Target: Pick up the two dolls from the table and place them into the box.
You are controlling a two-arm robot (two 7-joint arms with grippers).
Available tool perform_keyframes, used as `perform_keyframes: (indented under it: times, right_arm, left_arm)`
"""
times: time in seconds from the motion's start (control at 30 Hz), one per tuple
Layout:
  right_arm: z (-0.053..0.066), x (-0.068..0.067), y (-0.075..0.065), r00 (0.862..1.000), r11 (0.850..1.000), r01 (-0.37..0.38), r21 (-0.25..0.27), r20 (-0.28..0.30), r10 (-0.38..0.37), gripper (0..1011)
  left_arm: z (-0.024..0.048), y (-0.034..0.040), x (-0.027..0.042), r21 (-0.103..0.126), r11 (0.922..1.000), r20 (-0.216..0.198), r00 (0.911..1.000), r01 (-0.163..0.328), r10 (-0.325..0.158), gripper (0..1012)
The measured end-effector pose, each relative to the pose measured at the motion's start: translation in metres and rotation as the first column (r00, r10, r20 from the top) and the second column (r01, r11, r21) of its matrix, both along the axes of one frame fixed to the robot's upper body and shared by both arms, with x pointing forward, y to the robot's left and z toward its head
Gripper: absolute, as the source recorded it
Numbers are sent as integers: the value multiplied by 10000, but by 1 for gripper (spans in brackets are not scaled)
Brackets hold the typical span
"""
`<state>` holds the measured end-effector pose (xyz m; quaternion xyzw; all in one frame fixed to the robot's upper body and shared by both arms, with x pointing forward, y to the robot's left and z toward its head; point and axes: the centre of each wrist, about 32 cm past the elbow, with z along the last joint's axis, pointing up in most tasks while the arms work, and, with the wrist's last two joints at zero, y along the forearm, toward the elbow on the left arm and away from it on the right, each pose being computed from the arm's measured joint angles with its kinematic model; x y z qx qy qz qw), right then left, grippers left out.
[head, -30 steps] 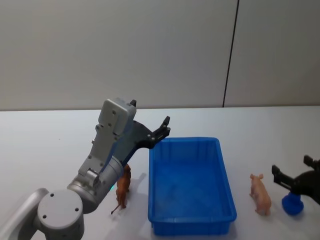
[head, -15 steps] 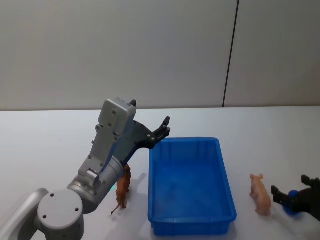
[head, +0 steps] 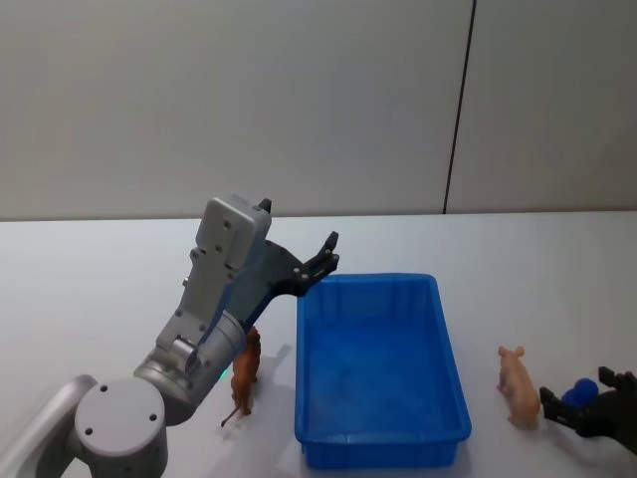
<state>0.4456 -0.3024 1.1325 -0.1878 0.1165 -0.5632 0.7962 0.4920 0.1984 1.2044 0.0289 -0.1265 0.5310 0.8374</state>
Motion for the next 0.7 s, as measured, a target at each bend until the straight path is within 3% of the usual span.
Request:
perform_keyframes:
  times: [0.17, 0.33, 0.7]
  right_arm:
    - [-20, 9, -5, 9999, 10000, 15, 8, -124, -15, 994]
    - [-34, 13, -9, 9998, 10000, 41, 25, -205, -40, 903]
    - [-47, 13, -23, 9996, 9999, 154, 40, -247, -153, 548]
  left_arm:
    - [0, 0, 0, -1, 10000, 0, 10000, 0, 0, 1001]
    - [0, 0, 0, 0, 10000, 0, 10000, 0, 0, 1001]
    - [0, 0, 0, -1, 10000, -1, 10000, 0, 0, 1001]
